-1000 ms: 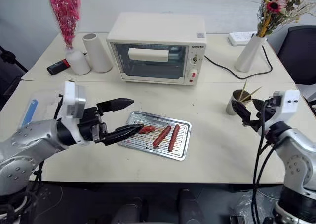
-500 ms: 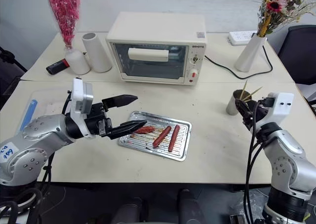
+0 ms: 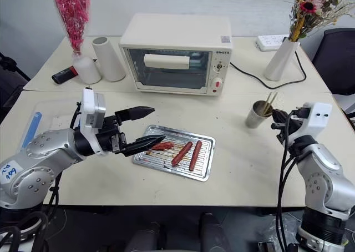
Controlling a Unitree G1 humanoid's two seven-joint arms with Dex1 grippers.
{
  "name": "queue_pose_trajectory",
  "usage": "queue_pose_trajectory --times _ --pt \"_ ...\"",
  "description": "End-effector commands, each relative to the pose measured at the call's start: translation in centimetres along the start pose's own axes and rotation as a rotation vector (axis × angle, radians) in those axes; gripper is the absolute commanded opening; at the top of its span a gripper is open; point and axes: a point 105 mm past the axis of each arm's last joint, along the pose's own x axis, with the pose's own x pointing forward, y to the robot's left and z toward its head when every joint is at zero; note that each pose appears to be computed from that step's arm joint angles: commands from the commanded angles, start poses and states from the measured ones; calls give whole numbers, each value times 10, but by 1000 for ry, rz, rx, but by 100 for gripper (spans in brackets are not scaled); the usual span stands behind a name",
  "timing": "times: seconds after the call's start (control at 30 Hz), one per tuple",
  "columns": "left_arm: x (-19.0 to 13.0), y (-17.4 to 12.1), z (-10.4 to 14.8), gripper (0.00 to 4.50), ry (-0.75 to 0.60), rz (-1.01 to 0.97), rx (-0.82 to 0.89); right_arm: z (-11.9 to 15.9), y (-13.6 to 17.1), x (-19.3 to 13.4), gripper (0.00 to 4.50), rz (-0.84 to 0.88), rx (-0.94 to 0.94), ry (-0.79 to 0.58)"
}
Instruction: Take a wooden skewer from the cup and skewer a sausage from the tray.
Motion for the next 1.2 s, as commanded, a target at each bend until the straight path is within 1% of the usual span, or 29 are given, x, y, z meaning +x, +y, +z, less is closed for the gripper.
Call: queue_pose_trajectory --times 0.03,0.13,0.3,0.4,0.57,0.6,0.67,0.73,0.87,1.0,1.1,1.2 --pt "0 -5 8 450 -25 -13 50 29 8 -1 5 41 -52 -59" --pt "0 -4 7 450 -27 -8 51 54 16 -4 5 106 -71 -85" --pt "-3 1 5 450 -27 0 54 80 26 -9 5 196 -132 -64" --pt "-3 5 5 450 -30 -4 65 107 40 -18 5 325 -172 -42" --pt "-3 3 4 450 -25 -31 94 135 69 -33 5 559 -227 25" --pt "-2 3 5 450 -27 -34 99 140 75 -34 5 595 -225 28" --pt "-2 3 7 450 -36 -43 116 147 95 -34 5 711 -151 32" --pt "0 3 10 450 -46 -48 134 148 113 -34 5 815 -76 45" --pt "4 4 15 450 -65 -47 171 127 151 -24 5 994 164 130" --pt "4 6 17 450 -83 -20 180 102 178 -21 5 1083 302 230" --pt "6 11 21 450 -109 14 182 97 192 -19 5 1120 428 249" --pt "11 14 26 450 -135 29 182 94 194 -19 5 1119 504 268"
